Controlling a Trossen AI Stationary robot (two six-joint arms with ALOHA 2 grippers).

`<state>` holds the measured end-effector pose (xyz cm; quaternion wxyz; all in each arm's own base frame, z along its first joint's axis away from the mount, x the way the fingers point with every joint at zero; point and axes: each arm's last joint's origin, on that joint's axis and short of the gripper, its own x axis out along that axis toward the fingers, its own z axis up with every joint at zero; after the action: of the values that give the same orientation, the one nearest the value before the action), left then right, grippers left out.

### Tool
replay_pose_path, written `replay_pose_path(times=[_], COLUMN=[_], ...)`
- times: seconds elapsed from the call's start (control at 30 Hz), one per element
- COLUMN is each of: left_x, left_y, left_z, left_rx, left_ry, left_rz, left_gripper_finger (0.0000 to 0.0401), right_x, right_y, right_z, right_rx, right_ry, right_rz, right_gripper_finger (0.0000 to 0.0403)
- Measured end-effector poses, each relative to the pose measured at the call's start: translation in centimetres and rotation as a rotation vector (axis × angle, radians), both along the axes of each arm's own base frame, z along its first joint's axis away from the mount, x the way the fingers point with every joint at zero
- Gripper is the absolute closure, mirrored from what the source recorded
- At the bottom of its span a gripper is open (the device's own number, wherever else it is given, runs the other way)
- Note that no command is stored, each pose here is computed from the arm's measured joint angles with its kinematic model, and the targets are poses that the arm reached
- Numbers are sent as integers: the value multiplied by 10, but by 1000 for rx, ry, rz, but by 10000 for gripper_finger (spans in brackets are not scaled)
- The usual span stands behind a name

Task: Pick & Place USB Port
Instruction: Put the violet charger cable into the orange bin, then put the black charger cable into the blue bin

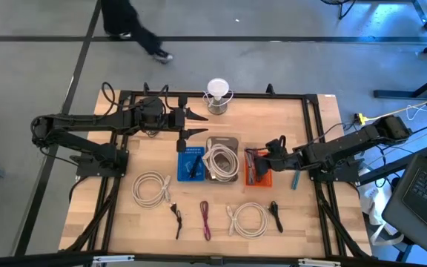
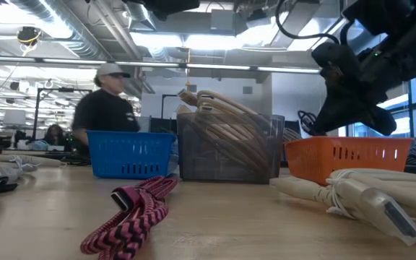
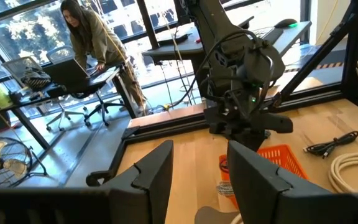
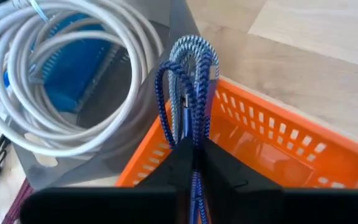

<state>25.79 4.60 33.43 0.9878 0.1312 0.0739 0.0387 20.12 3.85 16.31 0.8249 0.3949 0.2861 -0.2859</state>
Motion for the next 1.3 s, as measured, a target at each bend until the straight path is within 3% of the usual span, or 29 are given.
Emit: replay_pose_path(times=[0.2,0.37,0.6,0.9,1.1,1.3], left_x=[0,0,-6,-25,-39,-51], left_y=[0,0,0,2,10,39], left_z=[0,-1,-17,-50,-75,-96], left_rx=[0,-3,-77,-214,-315,-399], left_ry=[0,14,183,534,688,858], left_rz=[0,0,48,325,499,684], left_gripper_finger=[258,258,258,258,258,258], right_x=[1,0,7,2,-5,-6], right_y=[-2,-2,0,6,5,4], right_z=[0,6,54,122,139,142], right_rx=[13,-27,-247,-488,-570,-607], right_ry=[13,-4,-125,-187,-120,-95], right_rz=[27,77,173,288,278,274], right_gripper_finger=[301,267,264,283,286,286])
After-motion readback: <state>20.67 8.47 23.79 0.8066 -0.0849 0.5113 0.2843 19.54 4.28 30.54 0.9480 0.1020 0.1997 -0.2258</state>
